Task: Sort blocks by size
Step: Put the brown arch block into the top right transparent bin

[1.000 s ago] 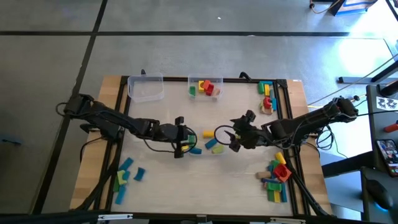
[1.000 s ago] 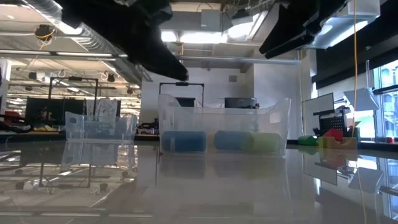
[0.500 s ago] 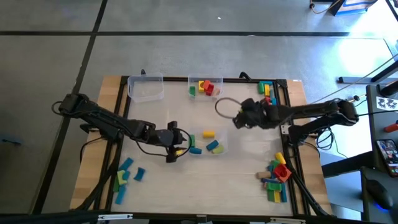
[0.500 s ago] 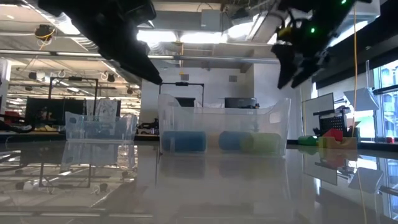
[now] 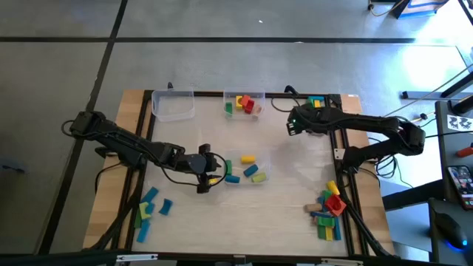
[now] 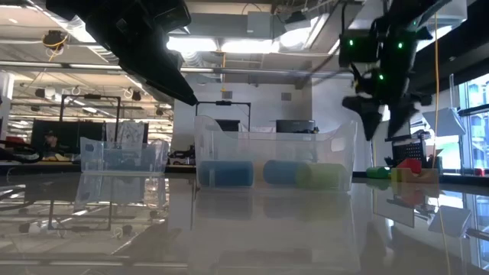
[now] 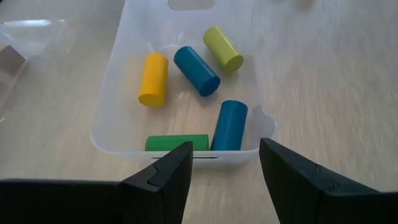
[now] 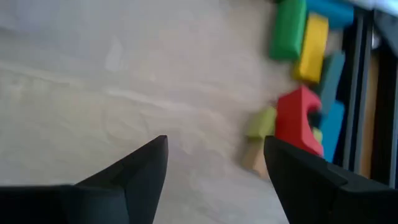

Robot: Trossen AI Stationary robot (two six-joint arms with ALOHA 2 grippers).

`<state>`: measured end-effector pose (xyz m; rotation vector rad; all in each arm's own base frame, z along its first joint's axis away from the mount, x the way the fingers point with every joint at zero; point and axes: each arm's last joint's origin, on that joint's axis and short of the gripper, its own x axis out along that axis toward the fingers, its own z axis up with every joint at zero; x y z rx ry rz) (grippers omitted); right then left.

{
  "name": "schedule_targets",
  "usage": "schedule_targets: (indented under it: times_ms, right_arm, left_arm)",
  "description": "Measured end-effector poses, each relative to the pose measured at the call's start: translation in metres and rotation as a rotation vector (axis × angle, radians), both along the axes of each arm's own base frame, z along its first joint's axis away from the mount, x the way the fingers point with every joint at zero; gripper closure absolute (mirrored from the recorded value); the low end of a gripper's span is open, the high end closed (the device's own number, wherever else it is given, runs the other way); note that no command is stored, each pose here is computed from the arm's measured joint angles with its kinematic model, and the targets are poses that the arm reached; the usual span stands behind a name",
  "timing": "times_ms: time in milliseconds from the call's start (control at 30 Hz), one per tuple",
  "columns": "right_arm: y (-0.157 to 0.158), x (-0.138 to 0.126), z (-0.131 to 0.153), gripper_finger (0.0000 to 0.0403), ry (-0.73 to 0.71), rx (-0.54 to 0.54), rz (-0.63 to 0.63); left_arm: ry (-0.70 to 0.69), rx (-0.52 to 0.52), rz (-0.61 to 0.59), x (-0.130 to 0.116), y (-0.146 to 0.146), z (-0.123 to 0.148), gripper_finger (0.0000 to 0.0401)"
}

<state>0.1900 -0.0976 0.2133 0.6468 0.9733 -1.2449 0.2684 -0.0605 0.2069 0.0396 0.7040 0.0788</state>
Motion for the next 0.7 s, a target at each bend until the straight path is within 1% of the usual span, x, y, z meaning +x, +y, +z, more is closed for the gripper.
schedule_targets:
  times_ms: [233,300,433,567,700]
  right_arm:
    - [-0.010,-0.021,-0.024,0.0139,0.038,0.089,-0.108]
    - [-0.012,-0.025,-0.031,0.0139,0.041,0.094,-0.129]
    - [-0.015,-0.030,-0.043,0.0139,0.002,0.108,-0.154]
    - [-0.018,-0.034,-0.053,0.0139,-0.034,0.098,-0.174]
    - [-0.020,-0.039,-0.059,0.0139,-0.023,0.096,-0.194]
  left_arm:
    - [0.001,0.005,-0.004,0.000,0.000,0.000,0.0219]
    - [0.001,0.005,-0.004,0.000,0.000,0.000,0.0219]
    - [0.001,0.007,-0.006,0.000,0.000,0.000,0.0219]
    - [0.002,0.011,-0.009,0.000,0.000,0.000,0.0219]
    - [0.002,0.012,-0.010,0.000,0.000,0.000,0.0219]
